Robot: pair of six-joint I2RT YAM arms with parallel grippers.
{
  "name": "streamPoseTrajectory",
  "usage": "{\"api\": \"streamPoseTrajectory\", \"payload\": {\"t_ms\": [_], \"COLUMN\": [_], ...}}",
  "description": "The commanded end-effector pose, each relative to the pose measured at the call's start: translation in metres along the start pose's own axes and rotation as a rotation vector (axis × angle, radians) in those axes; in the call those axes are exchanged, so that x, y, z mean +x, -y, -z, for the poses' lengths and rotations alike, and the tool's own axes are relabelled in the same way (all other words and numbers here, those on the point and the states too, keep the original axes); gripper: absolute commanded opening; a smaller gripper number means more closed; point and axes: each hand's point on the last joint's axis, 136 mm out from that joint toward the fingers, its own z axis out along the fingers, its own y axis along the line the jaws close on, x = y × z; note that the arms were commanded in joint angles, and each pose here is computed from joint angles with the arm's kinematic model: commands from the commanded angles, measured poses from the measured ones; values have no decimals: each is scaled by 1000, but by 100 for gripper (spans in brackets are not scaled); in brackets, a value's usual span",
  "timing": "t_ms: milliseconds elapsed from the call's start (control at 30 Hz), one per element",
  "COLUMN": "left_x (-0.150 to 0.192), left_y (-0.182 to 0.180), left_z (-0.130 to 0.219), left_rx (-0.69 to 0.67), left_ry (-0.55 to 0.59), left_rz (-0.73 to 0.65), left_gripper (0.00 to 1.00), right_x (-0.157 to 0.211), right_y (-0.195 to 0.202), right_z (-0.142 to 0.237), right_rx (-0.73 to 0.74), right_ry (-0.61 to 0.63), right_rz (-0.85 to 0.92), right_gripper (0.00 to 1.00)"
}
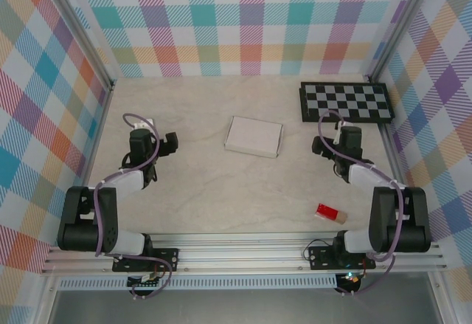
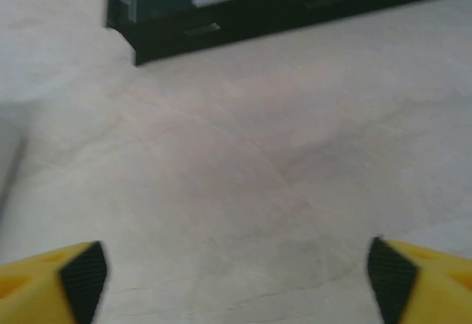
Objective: Fold the paper box
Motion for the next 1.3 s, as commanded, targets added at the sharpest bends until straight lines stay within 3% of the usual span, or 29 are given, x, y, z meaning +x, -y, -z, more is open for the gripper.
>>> {"api": "streamPoseTrajectory", "payload": {"t_ms": [0,100,167,367,533,700,1267], "left_x": [-27,-22,-11,30,33,34,34], "left_y": [3,0,-5,-2,2,8,9], "left_z": [1,4,4,-12,-14,-15,-17], "left_rx": [34,15,-5,58,69,27,33], "left_ry": [88,64,45,116,74,68,52], "left_rz": [-18,-14,-10,-23,-45,-101,-97], "left_gripper": [100,100,100,100,100,100,100], "right_x": [-29,-38,-35,-21,-20,-20,-20], "right_y": [11,3,-2,-19,-30,-30,-33], "right_z": [-4,-5,-11,0,-8,-8,-9], "right_rx": [54,3,-35,-158,-213,-209,-210], "right_ry": [150,224,210,350,282,282,278], "right_rz": [-4,50,69,139,171,174,188], "right_gripper": [100,100,100,100,100,100,100]}}
